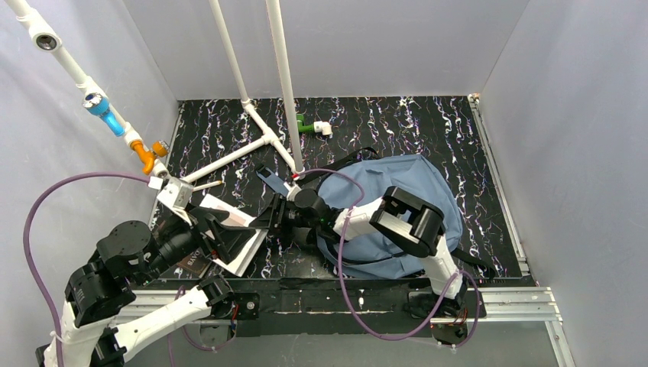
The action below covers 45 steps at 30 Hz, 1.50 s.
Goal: Pack the student bag
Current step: Move the book to the center of the board, then pick up the book from the center of the board.
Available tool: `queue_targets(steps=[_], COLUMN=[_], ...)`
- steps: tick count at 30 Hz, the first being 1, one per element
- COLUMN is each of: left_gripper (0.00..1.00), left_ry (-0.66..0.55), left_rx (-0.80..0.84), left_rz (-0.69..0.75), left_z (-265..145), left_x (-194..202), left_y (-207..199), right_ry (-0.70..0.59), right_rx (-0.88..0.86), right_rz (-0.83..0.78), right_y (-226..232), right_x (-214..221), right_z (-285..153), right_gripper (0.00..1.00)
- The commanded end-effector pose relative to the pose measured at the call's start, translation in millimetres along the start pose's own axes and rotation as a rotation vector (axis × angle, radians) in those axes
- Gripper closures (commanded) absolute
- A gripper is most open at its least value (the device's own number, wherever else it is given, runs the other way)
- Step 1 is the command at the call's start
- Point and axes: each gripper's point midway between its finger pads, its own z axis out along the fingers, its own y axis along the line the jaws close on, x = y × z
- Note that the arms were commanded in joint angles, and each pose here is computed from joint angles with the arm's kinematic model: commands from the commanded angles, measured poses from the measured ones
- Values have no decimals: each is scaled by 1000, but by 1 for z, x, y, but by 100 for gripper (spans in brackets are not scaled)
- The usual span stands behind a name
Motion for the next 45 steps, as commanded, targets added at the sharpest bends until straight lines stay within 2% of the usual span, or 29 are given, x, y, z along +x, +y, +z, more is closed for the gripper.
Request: queue_targets(steps=[1, 5, 9, 14, 19, 21, 24, 28, 34, 41, 45], left_gripper=[2, 2, 2, 2, 2, 2, 2, 2, 2, 2, 2], left_ry=[19, 34, 50, 67, 61, 51, 40, 45, 46, 33, 27], left_rx=[-4, -12, -10, -4, 3, 6, 8, 1, 2, -4, -6], left_rz=[-20, -35, -44, -51, -52, -53, -54, -47, -35, -32, -32], left_z=[9, 14, 20, 26, 23, 21, 18, 19, 19, 13, 10], left_x=[-2, 0, 1, 5, 5, 4, 4, 7, 8, 9, 9], left_y=[-4, -5, -8, -10, -10, -10, -9, -7, -6, -2, -1], right_ry=[20, 21, 10, 144, 118, 87, 49, -9, -22, -52, -116], right_rx=[-89, -66, -4, 173, 107, 94, 84, 161, 220, 102, 26], right_rz=[23, 18, -14, -119, -113, -95, -68, 8, 107, 176, 181], right_y=[36, 32, 19, -13, -17, -16, -13, -24, -40, -30, -23], right_x=[-16, -27, -37, -29, -33, -37, -36, -29, -2, 11, 8], right_z=[-25, -40, -49, -34, -24, -24, -25, -28, -23, -10, -8], right_gripper=[49, 49, 44, 33, 15, 2, 2, 1, 2, 2, 2])
